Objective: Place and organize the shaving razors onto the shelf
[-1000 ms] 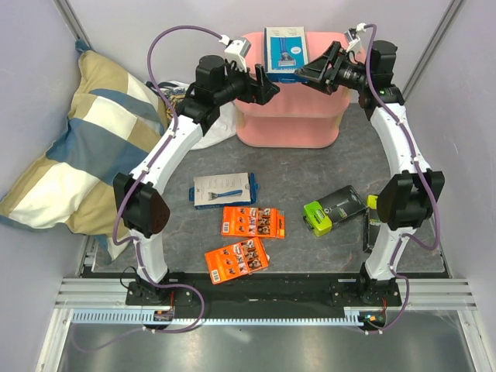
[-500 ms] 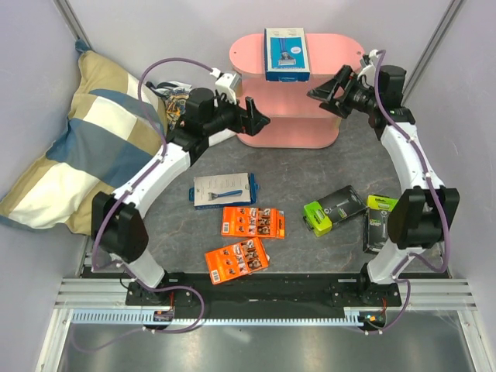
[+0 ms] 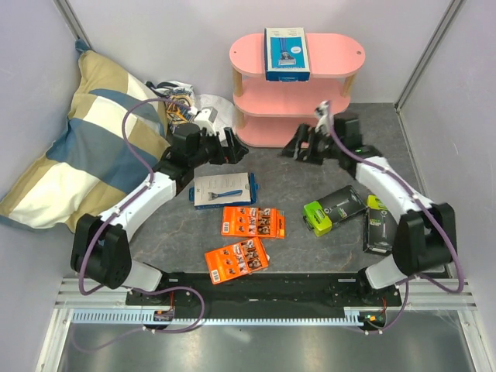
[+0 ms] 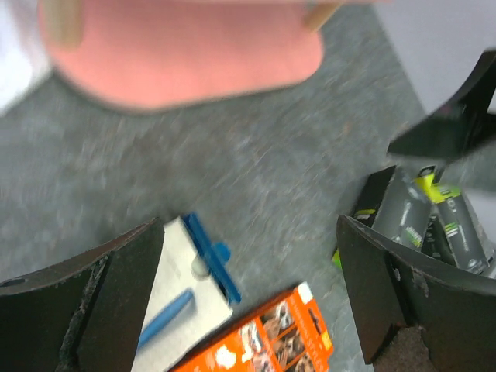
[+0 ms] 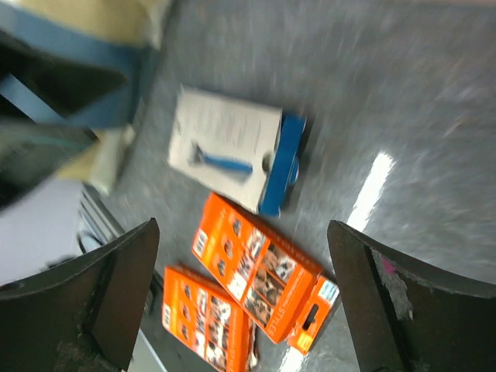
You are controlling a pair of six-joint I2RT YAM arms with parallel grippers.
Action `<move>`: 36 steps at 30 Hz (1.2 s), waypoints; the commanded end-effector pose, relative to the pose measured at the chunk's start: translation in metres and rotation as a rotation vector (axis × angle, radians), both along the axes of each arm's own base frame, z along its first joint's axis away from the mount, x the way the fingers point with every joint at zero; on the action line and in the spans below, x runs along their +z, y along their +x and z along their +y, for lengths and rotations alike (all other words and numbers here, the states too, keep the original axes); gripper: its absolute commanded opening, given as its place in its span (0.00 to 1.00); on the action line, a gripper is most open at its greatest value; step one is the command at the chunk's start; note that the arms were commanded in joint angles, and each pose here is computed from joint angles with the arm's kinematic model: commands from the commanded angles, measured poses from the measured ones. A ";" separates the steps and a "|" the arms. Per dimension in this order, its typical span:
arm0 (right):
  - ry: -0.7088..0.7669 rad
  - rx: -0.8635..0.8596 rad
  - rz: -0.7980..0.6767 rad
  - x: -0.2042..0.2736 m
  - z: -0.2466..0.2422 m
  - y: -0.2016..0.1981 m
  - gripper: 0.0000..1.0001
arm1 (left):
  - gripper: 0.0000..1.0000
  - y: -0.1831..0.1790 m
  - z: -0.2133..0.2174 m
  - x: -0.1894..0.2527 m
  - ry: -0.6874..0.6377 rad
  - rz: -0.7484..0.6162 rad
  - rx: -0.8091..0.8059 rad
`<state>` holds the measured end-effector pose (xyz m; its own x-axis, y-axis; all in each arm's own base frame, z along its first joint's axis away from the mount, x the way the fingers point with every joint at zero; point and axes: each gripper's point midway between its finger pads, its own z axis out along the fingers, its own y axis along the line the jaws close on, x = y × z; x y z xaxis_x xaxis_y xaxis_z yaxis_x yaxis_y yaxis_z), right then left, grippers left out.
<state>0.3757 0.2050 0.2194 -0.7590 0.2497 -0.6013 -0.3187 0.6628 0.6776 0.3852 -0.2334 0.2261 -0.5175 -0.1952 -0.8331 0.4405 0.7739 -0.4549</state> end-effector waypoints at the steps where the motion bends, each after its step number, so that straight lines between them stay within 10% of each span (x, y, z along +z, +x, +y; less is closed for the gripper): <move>1: -0.091 0.112 0.043 -0.066 0.046 -0.015 0.98 | 1.00 -0.005 0.024 -0.026 -0.037 0.126 0.127; 20: -0.227 0.213 -0.080 -0.134 0.138 0.055 0.98 | 1.00 -0.125 0.077 -0.144 -0.129 0.583 0.355; 36: -0.191 0.399 -0.016 -0.181 0.177 0.021 0.95 | 1.00 -0.091 0.072 -0.203 -0.252 0.662 0.499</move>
<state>0.4108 0.3823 0.0463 -0.7596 -0.1384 -0.6355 -0.5600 0.6361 0.5308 0.2792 -0.1700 0.0430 -0.7415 -0.5993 -0.3018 -0.2580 0.6698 -0.6963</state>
